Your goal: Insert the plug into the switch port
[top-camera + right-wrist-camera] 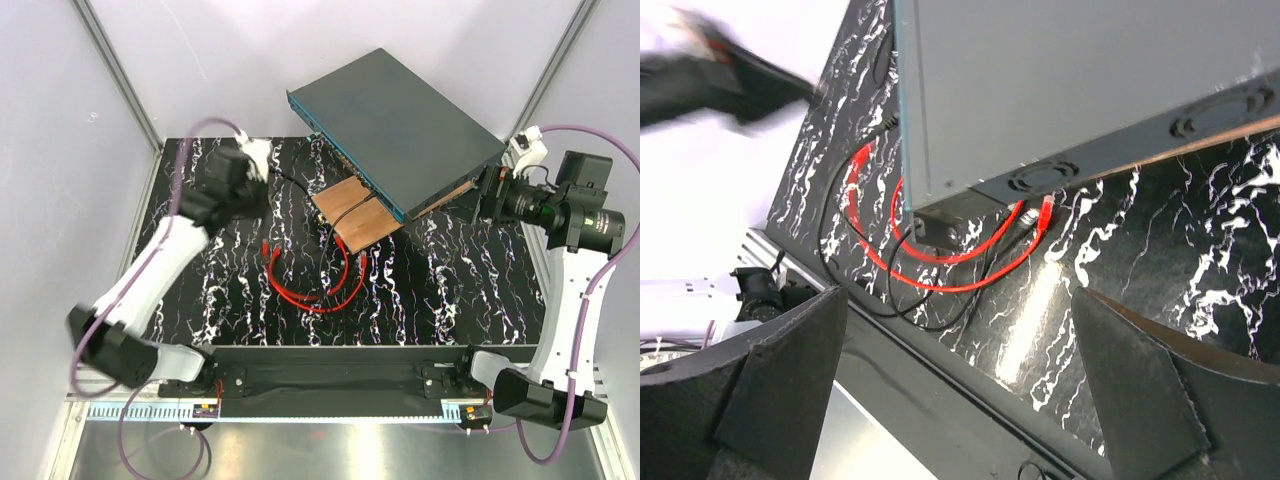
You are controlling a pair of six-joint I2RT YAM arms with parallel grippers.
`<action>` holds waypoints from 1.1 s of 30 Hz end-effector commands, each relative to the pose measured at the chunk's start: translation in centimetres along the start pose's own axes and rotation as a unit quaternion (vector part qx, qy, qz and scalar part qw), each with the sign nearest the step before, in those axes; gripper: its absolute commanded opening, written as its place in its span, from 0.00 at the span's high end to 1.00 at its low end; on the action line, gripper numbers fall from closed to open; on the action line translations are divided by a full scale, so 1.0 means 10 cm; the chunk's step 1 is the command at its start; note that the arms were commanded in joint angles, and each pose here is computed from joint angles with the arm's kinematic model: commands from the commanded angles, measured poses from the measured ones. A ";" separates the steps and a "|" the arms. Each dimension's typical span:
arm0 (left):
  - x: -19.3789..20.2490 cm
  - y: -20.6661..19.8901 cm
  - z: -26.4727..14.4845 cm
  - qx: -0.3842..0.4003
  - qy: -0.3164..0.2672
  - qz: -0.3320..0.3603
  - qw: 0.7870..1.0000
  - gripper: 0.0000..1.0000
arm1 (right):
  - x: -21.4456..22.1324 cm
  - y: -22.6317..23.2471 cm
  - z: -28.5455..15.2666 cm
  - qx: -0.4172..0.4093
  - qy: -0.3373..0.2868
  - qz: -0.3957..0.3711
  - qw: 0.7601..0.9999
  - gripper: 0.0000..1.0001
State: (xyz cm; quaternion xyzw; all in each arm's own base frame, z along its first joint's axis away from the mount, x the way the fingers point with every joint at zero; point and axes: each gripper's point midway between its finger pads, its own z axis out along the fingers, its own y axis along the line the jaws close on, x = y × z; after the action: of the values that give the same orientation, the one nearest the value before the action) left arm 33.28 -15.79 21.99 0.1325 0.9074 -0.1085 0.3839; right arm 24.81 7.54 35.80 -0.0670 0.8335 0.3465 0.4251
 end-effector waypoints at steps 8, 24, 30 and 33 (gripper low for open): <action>-1.03 -0.24 -1.46 0.032 -0.214 0.194 0.957 1.00 | -0.22 0.26 -0.08 -0.048 -0.024 -0.036 0.998 0.00; 0.18 -0.54 -1.63 0.204 -0.015 0.529 0.824 1.00 | -0.42 0.52 -0.15 -0.112 -0.036 -0.073 0.990 0.00; 0.25 -0.21 -1.25 0.112 0.039 0.543 0.831 1.00 | -0.40 0.51 -0.09 -0.118 -0.030 -0.070 0.990 0.00; -0.06 -0.44 -1.45 0.128 -0.051 0.508 0.850 1.00 | -0.40 0.61 -0.09 -0.132 -0.030 -0.083 0.987 0.00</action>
State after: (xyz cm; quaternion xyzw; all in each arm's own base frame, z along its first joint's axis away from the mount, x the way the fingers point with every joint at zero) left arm 21.26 -14.46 27.54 0.6503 0.6963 -0.0265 0.3025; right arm 24.71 9.89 40.72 -0.1426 0.7819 0.4133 0.4444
